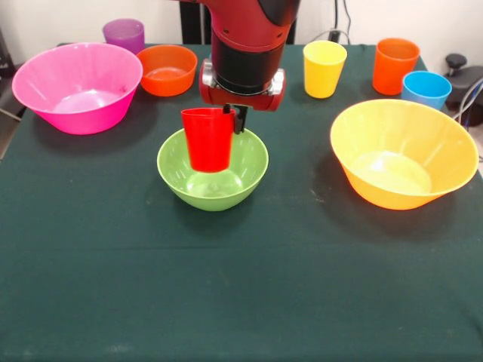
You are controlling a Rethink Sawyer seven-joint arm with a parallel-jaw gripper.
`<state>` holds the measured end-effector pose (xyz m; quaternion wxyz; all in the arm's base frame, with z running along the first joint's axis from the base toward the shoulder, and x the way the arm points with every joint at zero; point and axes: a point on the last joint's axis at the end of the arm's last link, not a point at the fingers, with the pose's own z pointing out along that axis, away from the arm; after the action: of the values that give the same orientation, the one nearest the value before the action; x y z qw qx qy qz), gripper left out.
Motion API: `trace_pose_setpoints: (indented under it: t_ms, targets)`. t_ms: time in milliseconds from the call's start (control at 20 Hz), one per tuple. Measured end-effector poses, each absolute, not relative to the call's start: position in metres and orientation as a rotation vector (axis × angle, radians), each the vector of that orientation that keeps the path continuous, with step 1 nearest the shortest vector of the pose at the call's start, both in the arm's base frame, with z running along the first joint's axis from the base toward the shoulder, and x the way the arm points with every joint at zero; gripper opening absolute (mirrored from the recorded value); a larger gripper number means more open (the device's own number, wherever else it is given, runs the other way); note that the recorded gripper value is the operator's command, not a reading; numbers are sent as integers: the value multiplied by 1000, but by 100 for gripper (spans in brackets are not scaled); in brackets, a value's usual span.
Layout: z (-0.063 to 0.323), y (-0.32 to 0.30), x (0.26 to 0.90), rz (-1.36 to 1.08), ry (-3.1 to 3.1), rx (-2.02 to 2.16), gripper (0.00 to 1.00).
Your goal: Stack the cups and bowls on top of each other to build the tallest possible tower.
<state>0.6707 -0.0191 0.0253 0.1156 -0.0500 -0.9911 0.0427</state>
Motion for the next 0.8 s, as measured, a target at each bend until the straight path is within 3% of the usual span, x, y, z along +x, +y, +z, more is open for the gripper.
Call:
trace_pose_setpoints:
  t_ms: [800]
  targets:
    - [20,-17,675,118,-2968,-141,0]
